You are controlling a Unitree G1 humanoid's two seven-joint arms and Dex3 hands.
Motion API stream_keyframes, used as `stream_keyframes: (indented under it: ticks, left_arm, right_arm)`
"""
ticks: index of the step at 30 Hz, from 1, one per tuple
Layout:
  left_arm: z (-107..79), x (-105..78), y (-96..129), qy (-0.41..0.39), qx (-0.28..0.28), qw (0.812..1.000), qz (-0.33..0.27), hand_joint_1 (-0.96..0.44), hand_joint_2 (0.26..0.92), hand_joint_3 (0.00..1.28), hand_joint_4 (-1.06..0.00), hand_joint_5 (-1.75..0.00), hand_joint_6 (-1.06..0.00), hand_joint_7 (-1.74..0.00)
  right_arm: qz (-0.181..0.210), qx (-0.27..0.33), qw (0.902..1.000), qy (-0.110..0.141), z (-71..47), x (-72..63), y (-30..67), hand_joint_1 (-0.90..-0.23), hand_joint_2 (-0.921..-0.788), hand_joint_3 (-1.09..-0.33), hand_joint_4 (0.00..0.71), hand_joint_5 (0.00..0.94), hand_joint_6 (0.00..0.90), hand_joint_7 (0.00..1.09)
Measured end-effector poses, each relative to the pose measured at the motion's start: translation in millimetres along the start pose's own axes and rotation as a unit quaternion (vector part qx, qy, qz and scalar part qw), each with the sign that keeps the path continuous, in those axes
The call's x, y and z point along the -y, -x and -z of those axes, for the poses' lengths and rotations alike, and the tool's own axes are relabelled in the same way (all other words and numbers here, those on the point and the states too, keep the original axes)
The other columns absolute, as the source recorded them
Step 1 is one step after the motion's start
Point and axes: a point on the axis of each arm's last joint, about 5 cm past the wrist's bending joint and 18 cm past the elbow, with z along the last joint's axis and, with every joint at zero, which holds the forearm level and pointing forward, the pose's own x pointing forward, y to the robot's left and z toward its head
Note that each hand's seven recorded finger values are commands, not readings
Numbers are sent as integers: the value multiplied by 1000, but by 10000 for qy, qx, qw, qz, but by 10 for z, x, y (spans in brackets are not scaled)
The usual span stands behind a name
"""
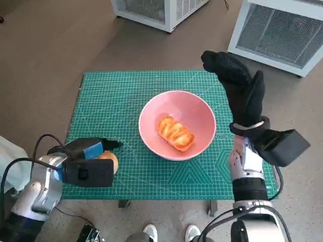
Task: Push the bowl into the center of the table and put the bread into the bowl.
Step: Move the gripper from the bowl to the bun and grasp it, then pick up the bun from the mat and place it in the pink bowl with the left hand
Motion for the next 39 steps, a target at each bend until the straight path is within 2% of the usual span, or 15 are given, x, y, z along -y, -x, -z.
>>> stream_keyframes:
  ticks: [1,3,4,7,10,17,25,32,39]
  left_arm:
    - [5,6,-8,-53,-20,10000,-31,270,864,97,-700,-801,-798,-299]
    - [16,23,-20,-125,-43,9999,-56,139,888,90,-704,-1015,-709,-678]
    - [22,31,-24,-153,-52,9999,-56,90,893,84,-711,-1085,-693,-812]
    - [27,36,-17,-197,-24,9998,-58,30,895,75,-723,-1159,-687,-965]
    - [32,15,6,-152,44,9999,-55,11,890,76,-738,-1117,-686,-1072]
    - [21,-98,122,176,338,9989,-285,3,878,69,-777,-1064,-712,-1089]
    - [-44,-435,363,464,836,9866,-1321,3,893,55,-780,-1049,-678,-1133]
    - [-209,-756,544,619,1431,9552,-2517,4,887,38,-827,-987,-700,-1121]
    - [-472,-939,523,626,2012,9211,-3275,4,878,21,-877,-938,-728,-1081]
  right_arm:
    - [-1,-1,10000,2,0,0,0,-721,-921,-748,222,1,94,522]
    - [0,4,10000,5,-2,0,0,-722,-921,-748,222,1,94,522]
    - [0,7,10000,6,-3,0,0,-722,-921,-748,222,1,94,522]
    - [0,15,10000,12,-7,2,2,-724,-921,-748,222,1,94,522]
    - [-3,14,10000,14,-10,5,1,-724,-921,-748,222,1,92,521]
    - [-7,6,10000,27,-17,15,1,-724,-921,-749,221,0,90,521]
    - [-3,-11,10000,22,-13,16,5,-724,-921,-749,219,0,88,521]
    - [1,-54,10000,2,1,12,12,-723,-921,-750,217,0,86,522]
    - [10,-82,10000,-13,9,12,18,-720,-921,-751,217,0,85,524]
